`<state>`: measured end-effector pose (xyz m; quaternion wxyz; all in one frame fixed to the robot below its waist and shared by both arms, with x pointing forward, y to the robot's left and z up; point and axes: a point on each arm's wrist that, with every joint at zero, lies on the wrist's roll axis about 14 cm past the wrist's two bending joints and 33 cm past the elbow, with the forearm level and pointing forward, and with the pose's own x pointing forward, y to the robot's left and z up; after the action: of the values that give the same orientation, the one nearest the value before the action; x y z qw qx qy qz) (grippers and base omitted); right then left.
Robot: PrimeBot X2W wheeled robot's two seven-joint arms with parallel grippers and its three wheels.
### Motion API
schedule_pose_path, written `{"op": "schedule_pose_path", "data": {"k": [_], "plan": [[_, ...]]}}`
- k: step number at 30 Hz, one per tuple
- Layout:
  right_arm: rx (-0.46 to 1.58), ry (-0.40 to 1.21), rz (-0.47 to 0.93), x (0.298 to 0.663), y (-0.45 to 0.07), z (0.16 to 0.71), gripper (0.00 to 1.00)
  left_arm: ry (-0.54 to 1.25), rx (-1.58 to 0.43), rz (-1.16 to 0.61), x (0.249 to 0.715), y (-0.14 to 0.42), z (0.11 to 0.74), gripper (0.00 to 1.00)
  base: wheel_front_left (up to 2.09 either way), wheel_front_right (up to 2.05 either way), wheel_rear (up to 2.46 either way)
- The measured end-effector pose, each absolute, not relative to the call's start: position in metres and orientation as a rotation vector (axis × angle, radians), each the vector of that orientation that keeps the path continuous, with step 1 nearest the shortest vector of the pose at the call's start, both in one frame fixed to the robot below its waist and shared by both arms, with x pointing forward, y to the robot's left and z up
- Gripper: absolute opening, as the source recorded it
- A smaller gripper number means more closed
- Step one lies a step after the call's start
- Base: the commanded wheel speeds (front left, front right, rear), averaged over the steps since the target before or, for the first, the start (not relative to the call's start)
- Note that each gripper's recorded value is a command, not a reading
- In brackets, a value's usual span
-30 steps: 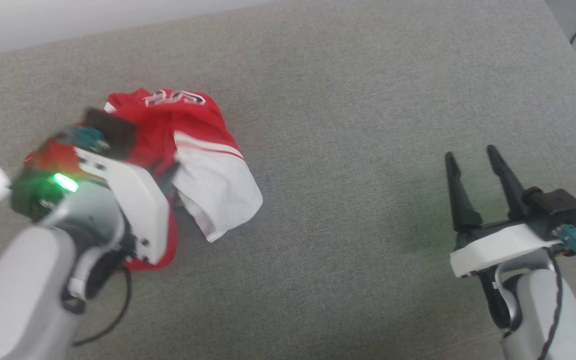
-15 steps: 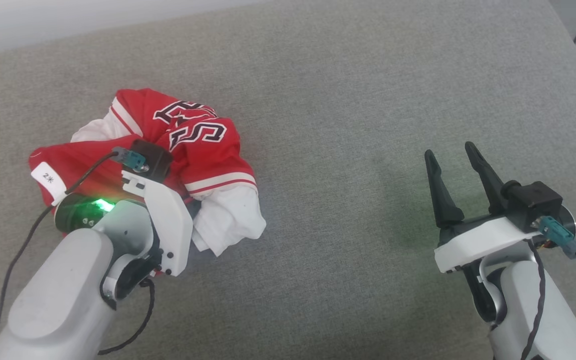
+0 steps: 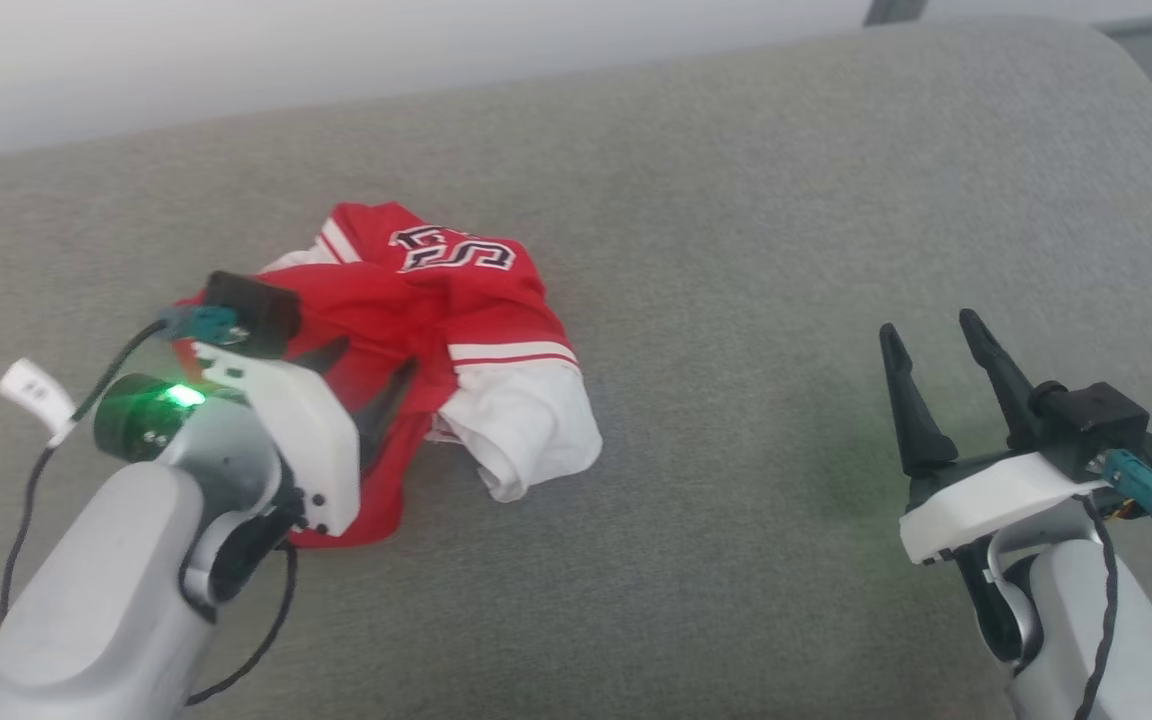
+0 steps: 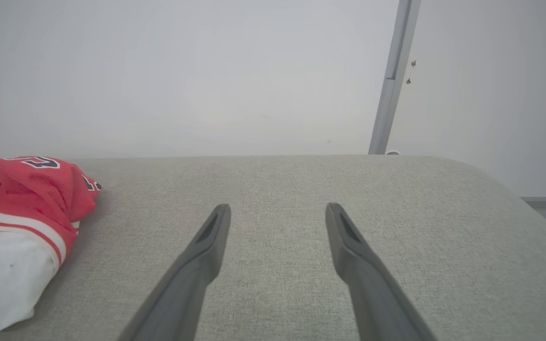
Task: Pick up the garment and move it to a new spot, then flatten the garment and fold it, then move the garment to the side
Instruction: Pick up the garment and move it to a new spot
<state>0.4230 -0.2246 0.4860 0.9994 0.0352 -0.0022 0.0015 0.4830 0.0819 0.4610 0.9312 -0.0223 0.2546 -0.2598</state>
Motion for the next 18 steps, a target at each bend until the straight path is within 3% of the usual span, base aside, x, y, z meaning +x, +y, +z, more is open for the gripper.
{"op": "schedule_pose_path", "data": {"k": [18], "plan": [[0.074,-0.058,0.113,0.421,-0.192,0.51,1.0,0.097,-0.149,-0.122,0.438,0.237,0.52,1.0,0.0,0.0,0.0]]}}
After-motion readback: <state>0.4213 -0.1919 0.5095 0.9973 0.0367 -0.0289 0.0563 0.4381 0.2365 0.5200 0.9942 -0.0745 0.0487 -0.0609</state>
